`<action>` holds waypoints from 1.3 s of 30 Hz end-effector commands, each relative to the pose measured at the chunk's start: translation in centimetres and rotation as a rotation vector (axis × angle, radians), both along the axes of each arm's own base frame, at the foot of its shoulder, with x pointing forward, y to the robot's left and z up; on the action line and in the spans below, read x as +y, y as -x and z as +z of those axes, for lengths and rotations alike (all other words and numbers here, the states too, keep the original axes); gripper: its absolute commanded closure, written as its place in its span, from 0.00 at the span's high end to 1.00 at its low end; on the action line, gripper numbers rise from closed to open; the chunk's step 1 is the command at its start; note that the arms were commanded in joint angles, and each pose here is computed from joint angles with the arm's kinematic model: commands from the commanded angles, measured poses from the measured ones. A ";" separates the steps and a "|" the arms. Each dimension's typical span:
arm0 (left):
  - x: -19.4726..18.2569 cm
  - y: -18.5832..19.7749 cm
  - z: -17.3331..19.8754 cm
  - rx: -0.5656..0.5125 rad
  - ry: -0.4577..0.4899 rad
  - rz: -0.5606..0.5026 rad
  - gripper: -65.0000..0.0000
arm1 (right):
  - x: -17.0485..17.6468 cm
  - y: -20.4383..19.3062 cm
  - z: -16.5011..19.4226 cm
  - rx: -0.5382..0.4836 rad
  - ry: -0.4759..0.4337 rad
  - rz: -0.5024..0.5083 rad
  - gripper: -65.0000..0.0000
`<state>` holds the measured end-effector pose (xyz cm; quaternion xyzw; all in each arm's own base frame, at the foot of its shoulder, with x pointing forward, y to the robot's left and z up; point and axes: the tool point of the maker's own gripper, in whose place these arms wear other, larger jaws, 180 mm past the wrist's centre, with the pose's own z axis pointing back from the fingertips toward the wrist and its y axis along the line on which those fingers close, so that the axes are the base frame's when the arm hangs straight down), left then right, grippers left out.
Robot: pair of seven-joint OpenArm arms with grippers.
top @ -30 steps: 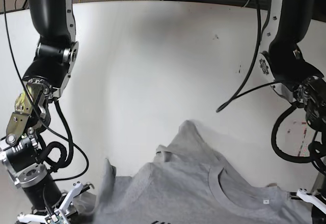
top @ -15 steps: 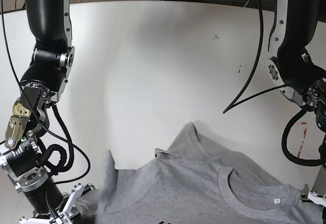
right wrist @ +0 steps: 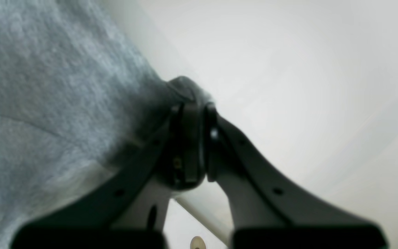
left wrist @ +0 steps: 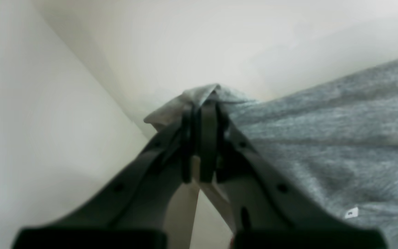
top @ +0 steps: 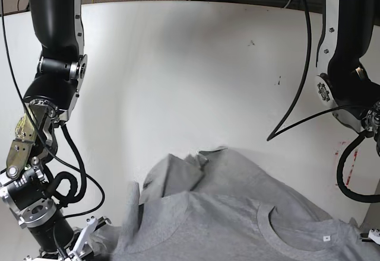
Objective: Fold the T-shirt properly
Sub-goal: 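Pull the grippers apart and lift the shirt, stretching it between them, then swing the stretched shirt forward and lay it flat on the table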
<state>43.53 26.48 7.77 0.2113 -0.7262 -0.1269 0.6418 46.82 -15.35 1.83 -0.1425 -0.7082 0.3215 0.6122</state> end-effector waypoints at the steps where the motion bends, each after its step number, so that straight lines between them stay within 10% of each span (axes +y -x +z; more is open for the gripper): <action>1: 0.9 0.7 3.5 -0.085 0.004 0.019 0.00 | -1.9 0.1 3.4 -0.073 0.011 -0.055 0.05; 17: 1.9 0.5 4.6 -0.071 0.012 0.040 0.00 | -3.2 -0.6 3.3 -0.026 0.031 -0.091 0.05; 39: 1.6 3.3 -20.5 0.490 -0.075 0.042 0.00 | -1.7 6.9 -17.6 0.345 -0.071 -0.089 0.05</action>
